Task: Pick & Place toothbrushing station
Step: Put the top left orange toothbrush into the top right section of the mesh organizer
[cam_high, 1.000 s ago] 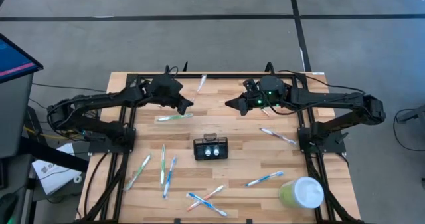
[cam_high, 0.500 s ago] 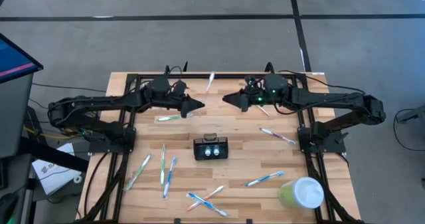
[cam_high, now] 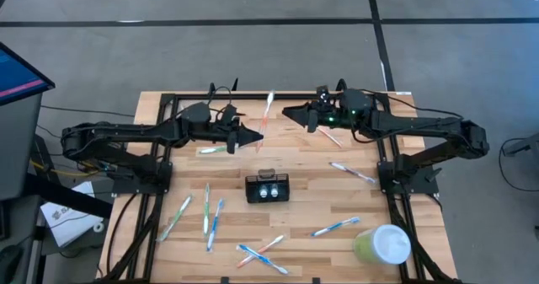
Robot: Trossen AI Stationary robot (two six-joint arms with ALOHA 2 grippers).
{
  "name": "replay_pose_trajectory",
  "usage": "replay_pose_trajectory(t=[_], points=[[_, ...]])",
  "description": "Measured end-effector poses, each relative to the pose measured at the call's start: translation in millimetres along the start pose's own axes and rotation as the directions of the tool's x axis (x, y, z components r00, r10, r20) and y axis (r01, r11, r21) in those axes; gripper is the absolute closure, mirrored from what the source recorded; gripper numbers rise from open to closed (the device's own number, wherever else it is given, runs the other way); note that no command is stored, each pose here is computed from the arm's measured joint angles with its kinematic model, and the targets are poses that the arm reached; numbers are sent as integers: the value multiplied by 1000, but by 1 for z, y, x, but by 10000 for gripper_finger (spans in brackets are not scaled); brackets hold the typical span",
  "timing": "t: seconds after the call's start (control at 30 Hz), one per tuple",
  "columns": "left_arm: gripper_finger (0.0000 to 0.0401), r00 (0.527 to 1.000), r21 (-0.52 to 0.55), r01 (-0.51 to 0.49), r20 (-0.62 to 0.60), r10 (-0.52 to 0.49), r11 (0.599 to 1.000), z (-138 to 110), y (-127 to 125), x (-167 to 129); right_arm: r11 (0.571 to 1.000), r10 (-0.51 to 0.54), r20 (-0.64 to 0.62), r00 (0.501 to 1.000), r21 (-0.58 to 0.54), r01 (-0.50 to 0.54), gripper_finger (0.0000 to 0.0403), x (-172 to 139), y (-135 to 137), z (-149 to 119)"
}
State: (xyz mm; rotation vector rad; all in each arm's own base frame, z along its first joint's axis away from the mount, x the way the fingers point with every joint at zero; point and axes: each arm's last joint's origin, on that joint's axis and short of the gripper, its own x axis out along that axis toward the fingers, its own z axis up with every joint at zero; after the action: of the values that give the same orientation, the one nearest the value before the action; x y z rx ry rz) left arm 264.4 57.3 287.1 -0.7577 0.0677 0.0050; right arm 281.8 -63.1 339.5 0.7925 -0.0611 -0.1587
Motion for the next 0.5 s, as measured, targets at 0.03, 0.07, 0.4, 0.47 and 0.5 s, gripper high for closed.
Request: replay_pose_trajectory(t=[0.03,0.07,0.4,0.47,0.5], points=[[391,1000,0,0,1,0,1000,0,0,0,1000,3,3,1000,-4,-3,254,0,0,0],[391,1000,0,0,2,0,1000,0,0,0,1000,7,7,1000,-5,-7,253,0,1,1],[391,1000,1,-1,10,1,1000,1,0,0,1000,10,30,999,-1,-10,186,0,0,3],[391,1000,1,-1,10,1,1000,1,0,0,1000,11,33,999,-2,-11,169,0,1,4],[391,1000,1,-2,10,2,1000,1,0,0,1000,10,33,999,-2,-10,162,0,0,4]])
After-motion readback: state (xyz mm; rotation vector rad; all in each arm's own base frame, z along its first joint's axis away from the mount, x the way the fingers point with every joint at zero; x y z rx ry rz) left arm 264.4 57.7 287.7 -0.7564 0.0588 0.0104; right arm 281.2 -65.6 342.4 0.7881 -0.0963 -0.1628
